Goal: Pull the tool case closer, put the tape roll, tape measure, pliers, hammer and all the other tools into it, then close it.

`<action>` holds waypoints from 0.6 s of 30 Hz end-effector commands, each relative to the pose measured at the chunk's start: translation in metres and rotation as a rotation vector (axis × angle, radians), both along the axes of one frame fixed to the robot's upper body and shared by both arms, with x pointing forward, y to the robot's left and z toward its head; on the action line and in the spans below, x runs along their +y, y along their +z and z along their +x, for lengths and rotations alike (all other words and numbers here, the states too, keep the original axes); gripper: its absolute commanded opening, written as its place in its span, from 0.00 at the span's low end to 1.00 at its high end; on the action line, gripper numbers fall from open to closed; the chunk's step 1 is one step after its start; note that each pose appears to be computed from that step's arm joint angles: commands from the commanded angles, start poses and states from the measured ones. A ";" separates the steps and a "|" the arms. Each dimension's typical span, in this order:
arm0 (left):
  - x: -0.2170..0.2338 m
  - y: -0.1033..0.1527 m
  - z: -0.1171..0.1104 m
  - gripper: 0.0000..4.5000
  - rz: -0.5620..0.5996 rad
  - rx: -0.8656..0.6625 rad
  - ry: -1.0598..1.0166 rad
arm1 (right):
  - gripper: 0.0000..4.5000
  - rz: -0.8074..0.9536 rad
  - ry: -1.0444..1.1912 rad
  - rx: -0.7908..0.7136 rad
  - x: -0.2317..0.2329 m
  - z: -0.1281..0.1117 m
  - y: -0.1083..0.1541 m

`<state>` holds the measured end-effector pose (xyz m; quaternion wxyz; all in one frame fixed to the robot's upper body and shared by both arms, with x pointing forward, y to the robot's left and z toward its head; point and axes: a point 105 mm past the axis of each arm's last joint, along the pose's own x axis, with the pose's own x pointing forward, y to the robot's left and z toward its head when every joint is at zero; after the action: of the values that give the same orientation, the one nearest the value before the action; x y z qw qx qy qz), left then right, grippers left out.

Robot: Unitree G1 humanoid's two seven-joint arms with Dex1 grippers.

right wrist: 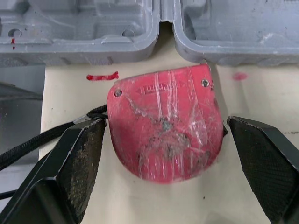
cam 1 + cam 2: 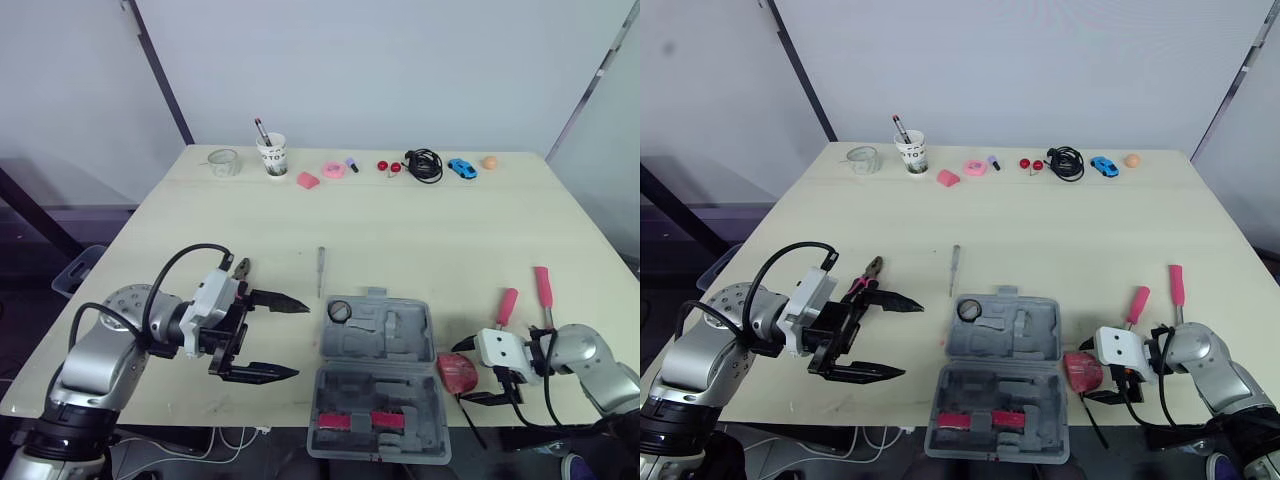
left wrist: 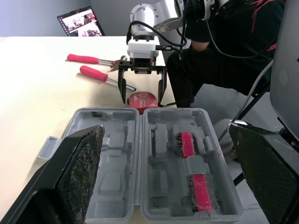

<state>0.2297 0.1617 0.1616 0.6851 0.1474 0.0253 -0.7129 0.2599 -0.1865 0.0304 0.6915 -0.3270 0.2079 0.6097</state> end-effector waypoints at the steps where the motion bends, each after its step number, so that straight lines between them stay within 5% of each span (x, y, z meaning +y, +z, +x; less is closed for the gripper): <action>1: -0.001 0.007 -0.002 1.00 0.003 -0.041 -0.030 | 0.97 -0.011 0.015 -0.025 0.001 0.004 0.004; 3: -0.002 0.008 -0.002 1.00 0.001 -0.042 -0.030 | 0.97 -0.010 0.015 -0.018 0.000 0.004 0.003; 8: 0.000 0.006 -0.002 1.00 0.002 -0.043 -0.027 | 0.65 -0.020 0.009 -0.013 -0.003 0.003 0.001; 18: -0.001 0.005 -0.002 1.00 -0.006 -0.042 -0.033 | 0.64 -0.004 -0.030 -0.032 -0.005 0.000 0.007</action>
<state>0.2298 0.1617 0.1617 0.6834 0.1524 0.0193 -0.7137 0.2591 -0.1877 0.0290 0.6968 -0.3300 0.2094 0.6014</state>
